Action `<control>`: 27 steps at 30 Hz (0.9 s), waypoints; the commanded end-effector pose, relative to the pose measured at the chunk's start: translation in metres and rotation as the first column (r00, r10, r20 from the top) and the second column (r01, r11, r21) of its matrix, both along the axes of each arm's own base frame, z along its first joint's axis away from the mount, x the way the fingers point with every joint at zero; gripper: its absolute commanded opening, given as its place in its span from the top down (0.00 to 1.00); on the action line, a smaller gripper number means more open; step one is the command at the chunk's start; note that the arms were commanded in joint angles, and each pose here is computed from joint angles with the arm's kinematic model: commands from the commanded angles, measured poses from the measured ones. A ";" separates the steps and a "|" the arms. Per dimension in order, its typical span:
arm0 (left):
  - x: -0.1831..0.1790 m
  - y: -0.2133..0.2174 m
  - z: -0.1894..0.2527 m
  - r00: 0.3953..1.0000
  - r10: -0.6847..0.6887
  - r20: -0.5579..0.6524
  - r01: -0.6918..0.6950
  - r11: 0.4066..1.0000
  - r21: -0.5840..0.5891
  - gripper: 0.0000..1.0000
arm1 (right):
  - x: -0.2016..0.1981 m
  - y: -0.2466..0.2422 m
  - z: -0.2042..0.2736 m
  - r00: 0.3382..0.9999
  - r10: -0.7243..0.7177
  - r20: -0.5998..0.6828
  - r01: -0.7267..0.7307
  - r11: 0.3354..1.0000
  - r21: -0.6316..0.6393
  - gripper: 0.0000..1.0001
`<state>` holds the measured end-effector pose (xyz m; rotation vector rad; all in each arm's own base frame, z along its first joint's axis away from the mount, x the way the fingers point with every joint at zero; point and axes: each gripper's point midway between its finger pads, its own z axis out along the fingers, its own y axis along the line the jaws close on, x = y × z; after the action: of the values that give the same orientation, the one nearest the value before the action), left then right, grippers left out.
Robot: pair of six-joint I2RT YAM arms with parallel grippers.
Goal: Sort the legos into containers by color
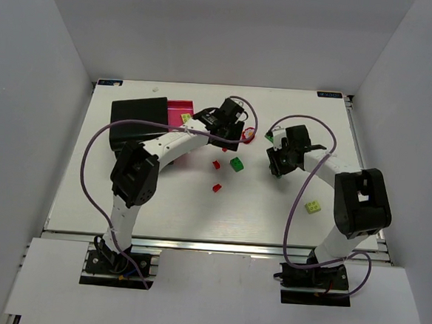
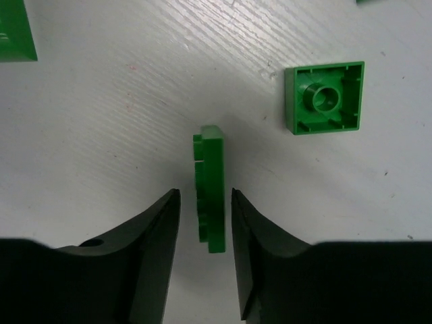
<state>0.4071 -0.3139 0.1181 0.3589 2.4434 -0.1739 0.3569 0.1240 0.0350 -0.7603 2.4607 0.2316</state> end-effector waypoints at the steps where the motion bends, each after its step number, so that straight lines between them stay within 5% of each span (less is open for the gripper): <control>1: 0.018 0.004 0.016 0.996 0.022 0.084 -0.024 0.999 0.022 0.24 | 0.012 0.001 0.015 1.000 0.007 0.026 -0.008 0.999 0.031 0.57; 5: 0.028 0.011 0.001 0.996 0.027 0.085 -0.033 0.997 0.073 0.23 | 0.012 -0.002 0.023 1.000 -0.002 0.025 0.000 0.998 0.068 0.42; 11: 0.051 0.021 -0.008 0.993 0.043 0.108 -0.062 0.981 0.185 0.21 | 0.011 -0.002 0.049 0.999 -0.003 0.052 -0.005 0.987 0.158 0.41; 16: 0.067 0.027 -0.017 0.991 0.050 0.127 -0.080 0.966 0.246 0.18 | -0.005 0.011 0.090 0.980 0.141 0.139 -0.177 0.941 0.288 0.38; 20: 0.075 0.035 -0.028 0.992 0.073 0.106 -0.098 0.962 0.254 0.16 | -0.014 0.010 0.118 0.960 0.186 0.208 -0.252 0.899 0.358 0.29; 27: 0.087 0.044 -0.043 0.993 0.092 0.080 -0.109 0.962 0.251 0.16 | -0.023 0.002 0.145 0.938 0.179 0.297 -0.297 0.857 0.421 0.30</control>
<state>0.4802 -0.2711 0.0568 0.3745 2.4520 0.2072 0.3435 0.1181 0.1659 -0.7772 2.0427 0.6589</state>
